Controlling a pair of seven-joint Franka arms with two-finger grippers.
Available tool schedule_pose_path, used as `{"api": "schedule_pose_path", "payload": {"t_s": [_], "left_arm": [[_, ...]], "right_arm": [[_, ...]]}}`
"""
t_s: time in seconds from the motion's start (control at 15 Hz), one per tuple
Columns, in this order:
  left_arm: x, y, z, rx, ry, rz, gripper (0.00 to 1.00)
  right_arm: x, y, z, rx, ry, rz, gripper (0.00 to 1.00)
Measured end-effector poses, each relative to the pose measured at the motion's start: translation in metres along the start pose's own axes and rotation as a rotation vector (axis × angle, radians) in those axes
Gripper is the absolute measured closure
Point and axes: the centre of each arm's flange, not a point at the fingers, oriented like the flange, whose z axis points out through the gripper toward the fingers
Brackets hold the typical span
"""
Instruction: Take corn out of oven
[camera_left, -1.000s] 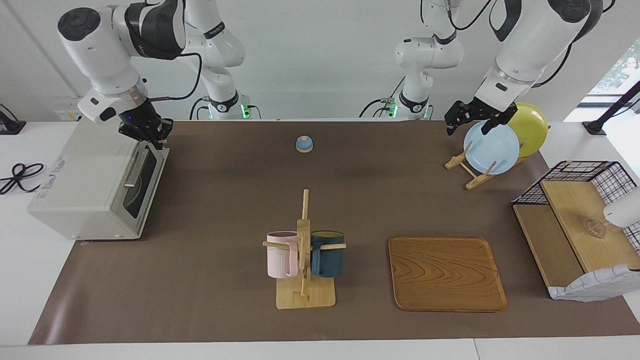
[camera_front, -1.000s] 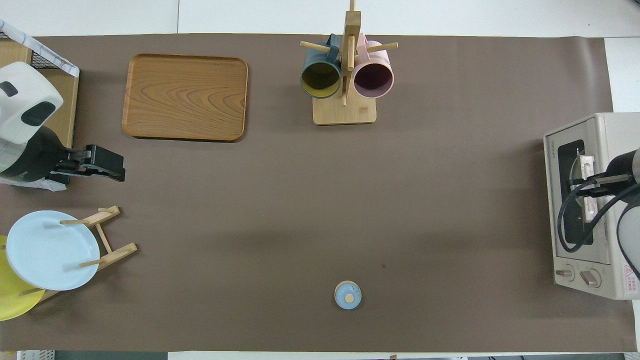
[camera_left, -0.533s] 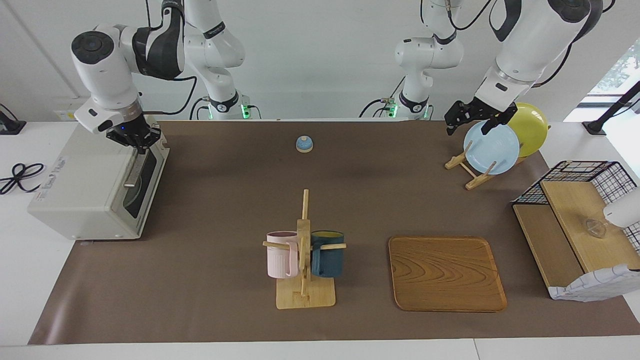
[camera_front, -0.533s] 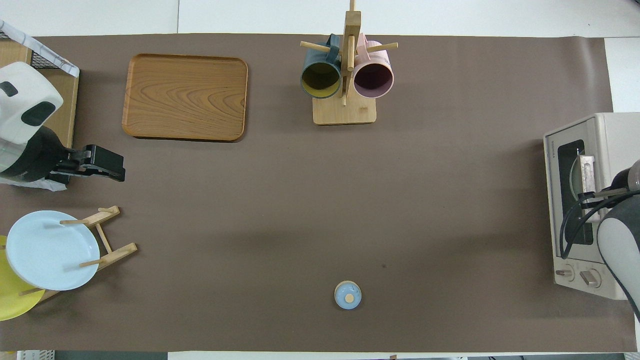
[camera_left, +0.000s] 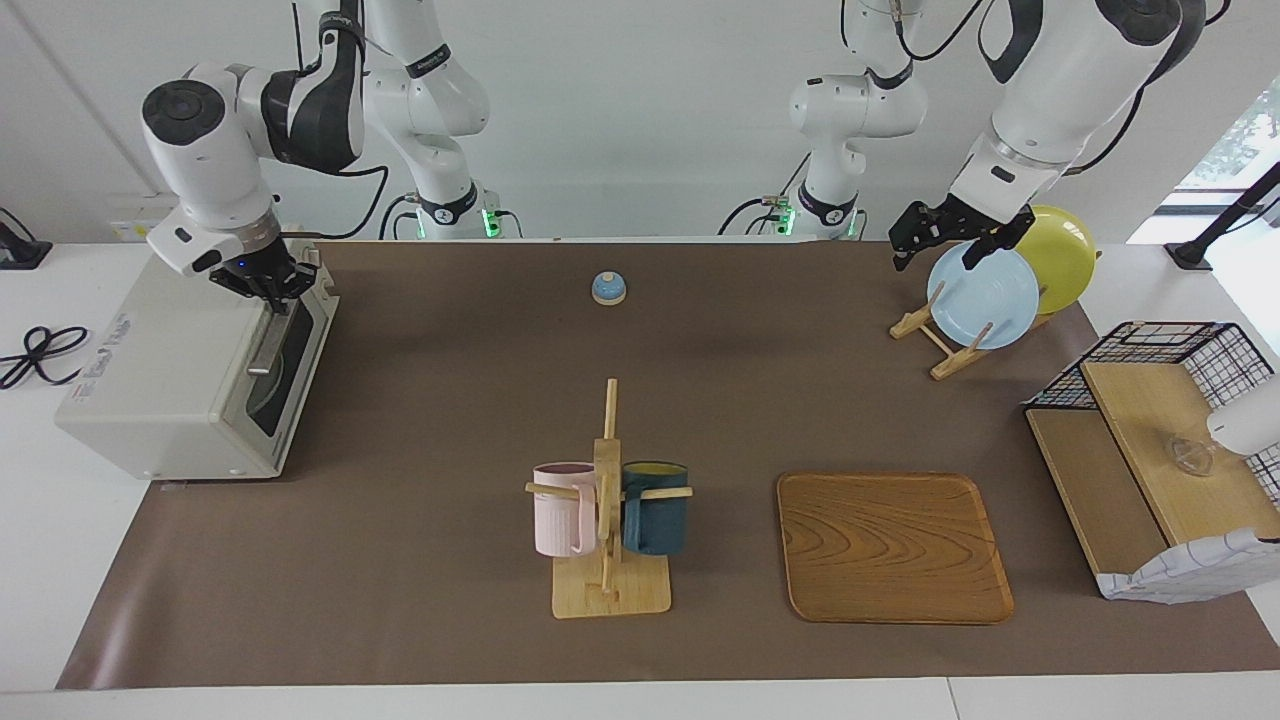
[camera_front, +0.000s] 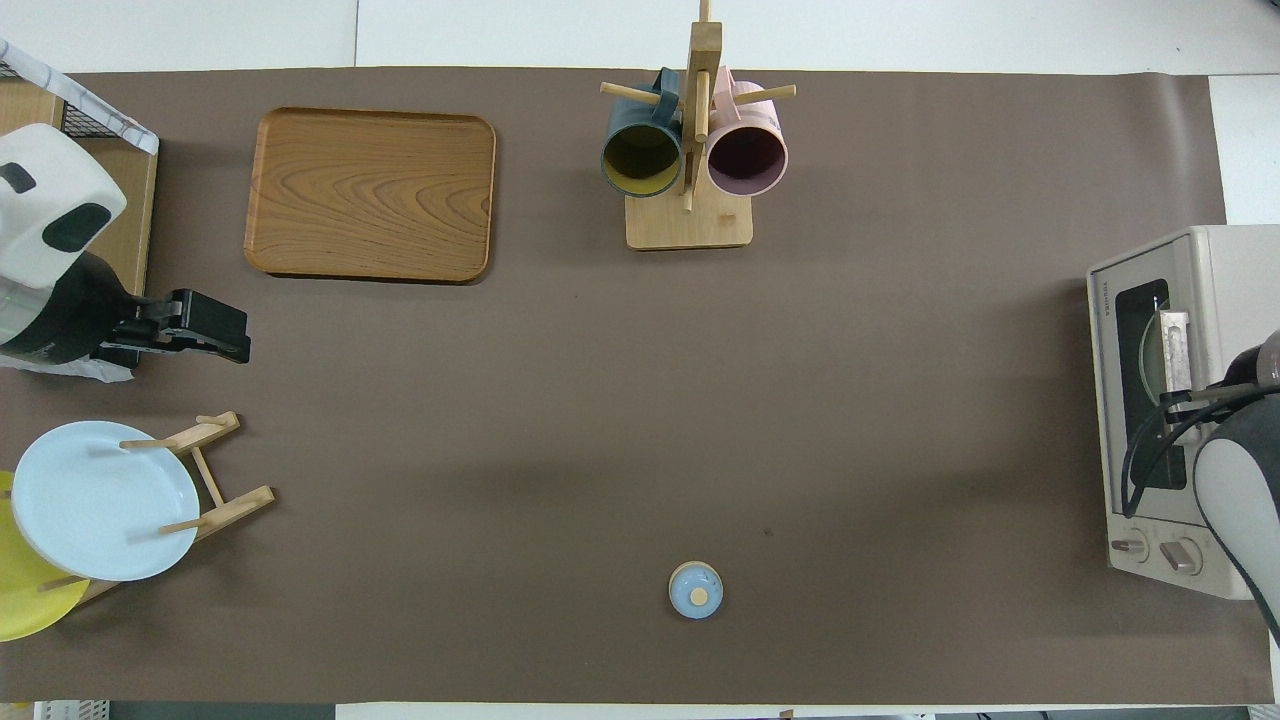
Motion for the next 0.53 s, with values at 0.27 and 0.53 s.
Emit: {"api": "schedule_pose_path", "payload": {"t_s": [0.27, 0.53], "left_arm": [[0.0, 0.0, 0.0, 0.0, 0.0, 0.0, 0.0], [0.0, 0.0, 0.0, 0.0, 0.0, 0.0, 0.0]], "right_arm": [[-0.0001, 0.0022, 0.0046, 0.002, -0.003, 0.004, 0.99], [0.001, 0.0, 0.0049, 0.0, 0.002, 0.0, 0.99]]}}
